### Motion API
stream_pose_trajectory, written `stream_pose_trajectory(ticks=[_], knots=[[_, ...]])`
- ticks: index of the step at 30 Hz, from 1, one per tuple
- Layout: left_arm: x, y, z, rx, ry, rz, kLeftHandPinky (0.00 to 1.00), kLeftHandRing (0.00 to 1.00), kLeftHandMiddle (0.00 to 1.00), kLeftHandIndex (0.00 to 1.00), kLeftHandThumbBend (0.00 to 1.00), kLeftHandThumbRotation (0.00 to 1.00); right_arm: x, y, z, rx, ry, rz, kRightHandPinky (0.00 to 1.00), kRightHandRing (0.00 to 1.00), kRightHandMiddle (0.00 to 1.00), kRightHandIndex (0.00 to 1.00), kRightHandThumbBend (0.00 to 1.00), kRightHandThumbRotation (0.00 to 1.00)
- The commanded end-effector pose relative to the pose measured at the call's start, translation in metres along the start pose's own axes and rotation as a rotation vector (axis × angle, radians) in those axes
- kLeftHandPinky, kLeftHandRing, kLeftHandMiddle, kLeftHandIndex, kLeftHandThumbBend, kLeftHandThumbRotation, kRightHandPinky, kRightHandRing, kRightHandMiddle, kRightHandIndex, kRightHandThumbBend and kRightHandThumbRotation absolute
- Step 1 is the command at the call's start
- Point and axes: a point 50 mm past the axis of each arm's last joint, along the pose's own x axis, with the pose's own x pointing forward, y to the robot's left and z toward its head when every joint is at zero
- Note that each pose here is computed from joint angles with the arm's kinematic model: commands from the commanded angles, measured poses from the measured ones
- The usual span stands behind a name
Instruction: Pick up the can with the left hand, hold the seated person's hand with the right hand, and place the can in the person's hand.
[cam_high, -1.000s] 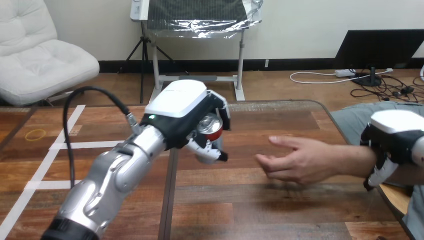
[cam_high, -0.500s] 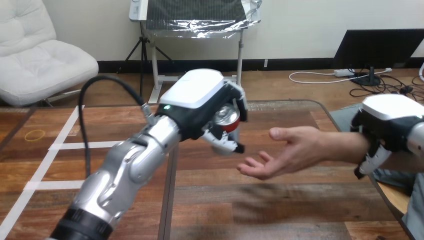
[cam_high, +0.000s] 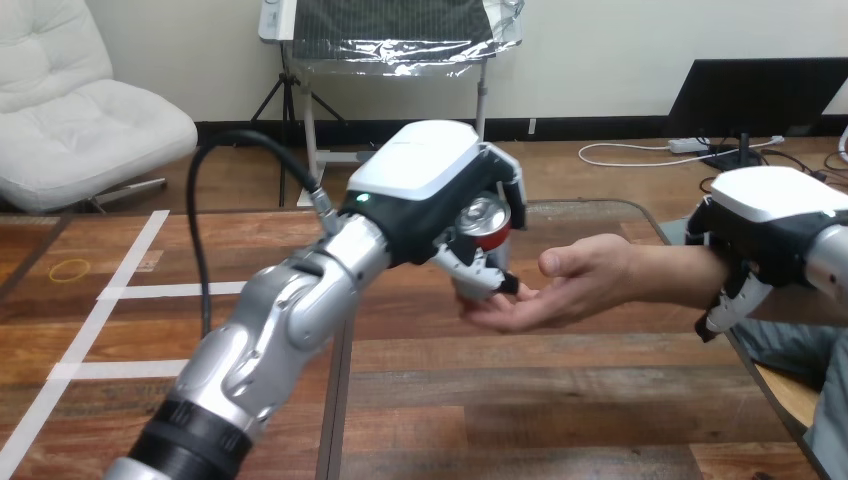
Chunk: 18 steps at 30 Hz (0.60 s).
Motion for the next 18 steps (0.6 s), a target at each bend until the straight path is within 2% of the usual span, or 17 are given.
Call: stream_pose_trajectory(ticks=[1,7,18], knots=[[0.02,0.027,0.019,0.028,-0.064,0.073,0.31,0.37,0.45,0.47,0.63,0.0,-0.012,-0.048,-0.006,-0.029,0.029,-0.145,0.39,0.44,0.49,0.49,0.75,0.0],[0.024,0.026,0.026,0.021,-0.081,0.074,0.31,0.37,0.45,0.47,0.63,0.0,-0.013,-0.051,-0.003,-0.039,0.01,-0.164,0.44,0.47,0.51,0.49,0.76,0.0],[0.03,0.022,0.036,0.0,-0.107,0.079,0.3,0.36,0.44,0.46,0.64,0.0,-0.012,-0.054,0.001,-0.048,0.005,-0.173,0.5,0.45,0.49,0.49,0.76,0.0]])
